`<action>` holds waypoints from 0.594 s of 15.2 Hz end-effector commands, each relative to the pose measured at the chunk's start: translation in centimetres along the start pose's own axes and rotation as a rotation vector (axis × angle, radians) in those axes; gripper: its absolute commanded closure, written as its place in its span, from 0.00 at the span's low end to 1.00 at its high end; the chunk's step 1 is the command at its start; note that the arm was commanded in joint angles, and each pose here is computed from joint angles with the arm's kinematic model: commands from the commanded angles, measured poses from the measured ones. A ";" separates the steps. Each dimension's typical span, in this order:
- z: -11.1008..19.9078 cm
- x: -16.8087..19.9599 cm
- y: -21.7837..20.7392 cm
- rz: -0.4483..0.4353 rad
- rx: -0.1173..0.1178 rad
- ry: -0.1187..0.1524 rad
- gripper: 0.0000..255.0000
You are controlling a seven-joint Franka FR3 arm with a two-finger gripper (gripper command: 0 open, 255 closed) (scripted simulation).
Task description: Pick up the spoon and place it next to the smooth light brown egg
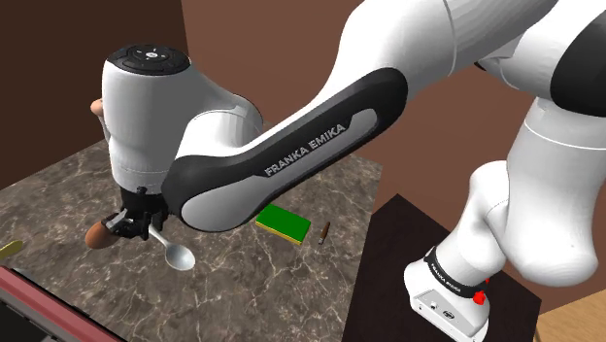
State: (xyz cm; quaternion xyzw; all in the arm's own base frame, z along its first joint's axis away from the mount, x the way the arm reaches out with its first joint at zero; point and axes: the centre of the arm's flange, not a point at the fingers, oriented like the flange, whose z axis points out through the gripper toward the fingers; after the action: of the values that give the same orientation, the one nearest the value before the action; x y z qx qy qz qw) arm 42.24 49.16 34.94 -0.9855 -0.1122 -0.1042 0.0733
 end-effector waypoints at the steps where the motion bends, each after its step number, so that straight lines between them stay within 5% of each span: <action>1: 1.0 -0.2 -0.2 0.001 0.000 0.000 1.00; 9: 5.1 -1.1 0.3 0.001 0.000 0.000 1.00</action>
State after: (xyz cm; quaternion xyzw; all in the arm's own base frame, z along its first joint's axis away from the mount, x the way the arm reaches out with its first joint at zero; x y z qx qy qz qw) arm 42.20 49.41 30.30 -0.9856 -0.1115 -0.1042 0.0730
